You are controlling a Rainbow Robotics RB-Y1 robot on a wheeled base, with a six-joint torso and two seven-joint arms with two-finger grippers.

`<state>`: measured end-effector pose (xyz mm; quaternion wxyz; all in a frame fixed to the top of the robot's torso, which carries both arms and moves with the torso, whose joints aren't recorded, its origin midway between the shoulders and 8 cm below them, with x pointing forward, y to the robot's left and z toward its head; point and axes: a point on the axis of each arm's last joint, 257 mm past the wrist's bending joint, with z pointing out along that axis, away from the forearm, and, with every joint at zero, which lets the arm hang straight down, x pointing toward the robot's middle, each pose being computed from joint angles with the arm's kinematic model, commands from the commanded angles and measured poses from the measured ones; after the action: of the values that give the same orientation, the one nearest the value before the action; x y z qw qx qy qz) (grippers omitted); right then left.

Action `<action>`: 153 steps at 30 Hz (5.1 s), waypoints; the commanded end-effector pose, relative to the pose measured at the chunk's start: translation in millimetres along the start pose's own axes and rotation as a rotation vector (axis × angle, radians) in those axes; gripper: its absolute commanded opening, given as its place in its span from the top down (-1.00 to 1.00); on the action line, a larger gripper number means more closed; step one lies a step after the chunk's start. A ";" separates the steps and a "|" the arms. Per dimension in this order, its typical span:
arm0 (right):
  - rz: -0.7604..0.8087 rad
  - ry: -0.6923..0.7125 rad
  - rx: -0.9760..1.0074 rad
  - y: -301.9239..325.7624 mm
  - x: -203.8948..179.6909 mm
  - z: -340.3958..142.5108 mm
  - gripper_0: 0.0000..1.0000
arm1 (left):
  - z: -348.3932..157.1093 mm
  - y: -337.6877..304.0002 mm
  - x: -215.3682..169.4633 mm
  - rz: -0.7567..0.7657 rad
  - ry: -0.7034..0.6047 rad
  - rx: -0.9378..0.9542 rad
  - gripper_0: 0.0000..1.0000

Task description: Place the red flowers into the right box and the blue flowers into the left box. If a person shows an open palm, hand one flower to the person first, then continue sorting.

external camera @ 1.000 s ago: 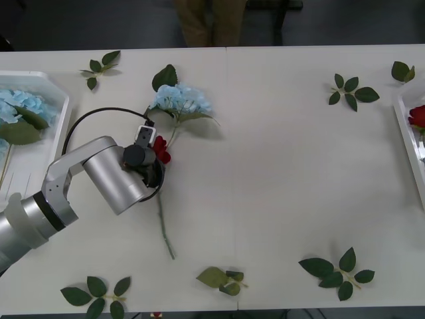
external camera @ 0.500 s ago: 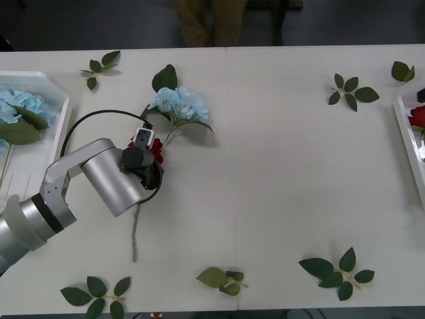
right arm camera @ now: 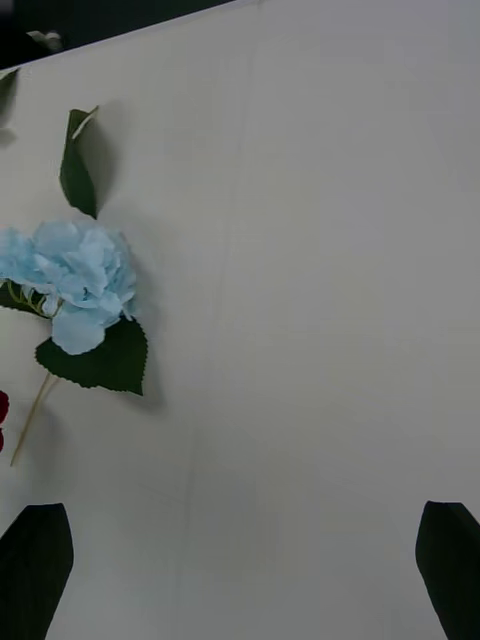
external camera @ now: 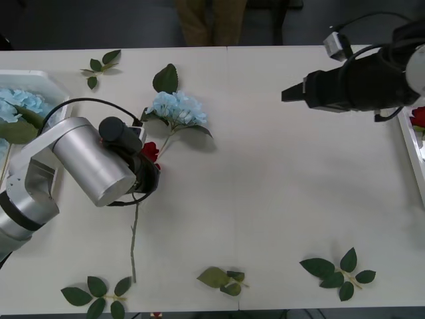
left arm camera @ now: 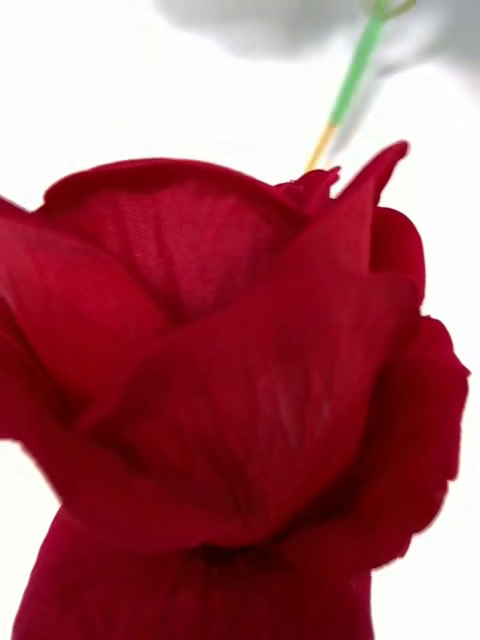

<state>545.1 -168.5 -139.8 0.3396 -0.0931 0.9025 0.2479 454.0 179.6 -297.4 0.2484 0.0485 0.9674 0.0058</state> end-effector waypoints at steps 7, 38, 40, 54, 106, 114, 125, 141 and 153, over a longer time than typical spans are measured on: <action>-0.134 -0.039 -0.091 57.9 26.8 52.4 -1.00 | -70.6 -24.0 -36.2 0.114 -0.069 0.120 1.00; -0.128 -0.365 -0.719 62.1 57.3 -70.1 -1.00 | -301.6 -219.9 -169.4 0.567 -1.156 0.853 1.00; -0.128 -0.383 -0.751 77.0 52.8 -64.9 -1.00 | -300.7 -226.6 -165.7 0.558 -1.169 0.862 1.00; -0.203 -0.443 -0.845 167.7 21.3 -39.2 -1.00 | -294.2 -241.8 -157.9 0.541 -1.204 0.853 1.00; -0.181 -0.394 -0.577 87.5 7.7 -29.8 1.00 | -172.4 -164.6 -105.9 0.493 -0.691 0.865 -1.00; -0.264 -0.299 -0.215 -72.1 1.5 -69.8 1.00 | -104.6 -76.0 -67.3 0.456 -0.217 0.589 -1.00; -0.283 -0.048 0.179 -236.6 24.8 -122.7 1.00 | -54.0 -19.1 -66.4 0.303 -0.026 0.201 -1.00; -0.159 0.090 0.529 -329.2 35.4 -177.1 1.00 | 27.8 -37.6 -103.5 0.178 -0.111 0.025 -1.00; -0.107 -0.028 0.211 -237.1 24.1 -113.1 1.00 | 43.0 -40.6 -125.5 0.134 -0.132 0.027 -1.00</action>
<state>531.6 -465.8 -179.8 0.3540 -0.0769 0.9249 0.1150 552.8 150.2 -311.2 0.2705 0.0991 0.9575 0.0150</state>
